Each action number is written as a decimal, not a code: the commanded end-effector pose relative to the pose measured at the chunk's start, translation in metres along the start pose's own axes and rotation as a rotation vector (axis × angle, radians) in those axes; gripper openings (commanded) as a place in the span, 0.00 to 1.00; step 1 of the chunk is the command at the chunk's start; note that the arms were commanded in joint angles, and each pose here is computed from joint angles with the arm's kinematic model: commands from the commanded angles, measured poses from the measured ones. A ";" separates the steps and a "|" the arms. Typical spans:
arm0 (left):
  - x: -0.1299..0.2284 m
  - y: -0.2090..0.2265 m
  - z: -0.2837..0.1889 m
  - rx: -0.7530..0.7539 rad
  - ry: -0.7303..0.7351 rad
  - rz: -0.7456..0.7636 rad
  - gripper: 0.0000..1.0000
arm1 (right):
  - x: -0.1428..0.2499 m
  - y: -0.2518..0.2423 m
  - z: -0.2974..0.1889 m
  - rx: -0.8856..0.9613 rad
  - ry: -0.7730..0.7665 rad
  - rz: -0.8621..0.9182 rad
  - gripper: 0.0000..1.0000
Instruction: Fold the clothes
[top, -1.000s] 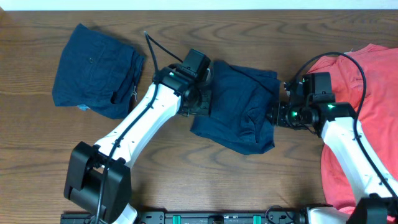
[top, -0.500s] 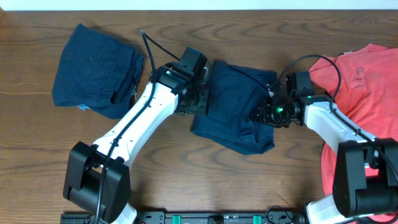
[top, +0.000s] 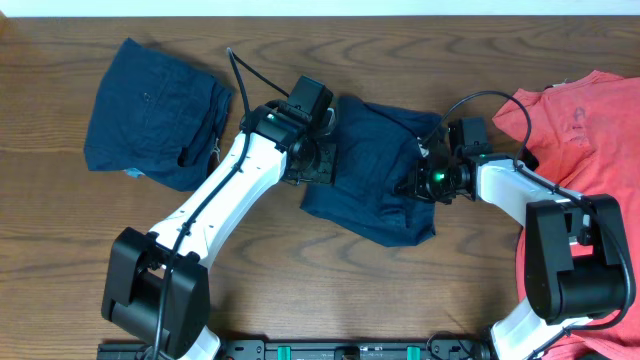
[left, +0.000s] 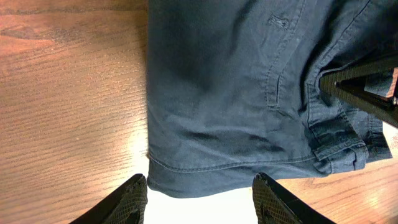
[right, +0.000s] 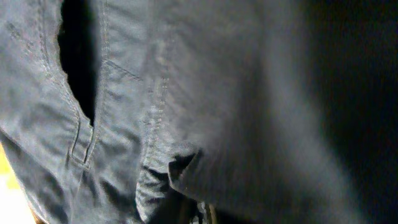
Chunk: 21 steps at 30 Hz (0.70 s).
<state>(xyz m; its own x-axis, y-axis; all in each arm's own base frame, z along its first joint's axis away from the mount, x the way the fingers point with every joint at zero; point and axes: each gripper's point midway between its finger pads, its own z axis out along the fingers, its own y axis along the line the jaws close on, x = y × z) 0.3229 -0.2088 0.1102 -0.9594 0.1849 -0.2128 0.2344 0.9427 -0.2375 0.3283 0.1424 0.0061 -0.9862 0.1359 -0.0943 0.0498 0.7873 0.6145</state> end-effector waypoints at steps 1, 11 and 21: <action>-0.005 0.001 -0.008 -0.008 -0.023 0.008 0.56 | -0.003 0.014 -0.008 -0.048 -0.007 -0.021 0.01; -0.007 0.007 -0.008 -0.041 -0.033 0.008 0.56 | -0.013 0.092 -0.094 -0.159 -0.199 -0.279 0.01; -0.007 0.008 -0.008 -0.048 -0.033 0.008 0.56 | 0.013 0.022 -0.130 0.301 -0.230 -0.128 0.03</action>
<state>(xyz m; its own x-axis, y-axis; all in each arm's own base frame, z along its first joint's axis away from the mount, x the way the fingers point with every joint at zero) 0.3251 -0.2026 0.1089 -0.9583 0.1836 -0.2190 0.2284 0.9526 -0.2009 0.2955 0.1138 0.1365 -0.9277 0.1159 -0.3550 -0.0809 0.8658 0.4938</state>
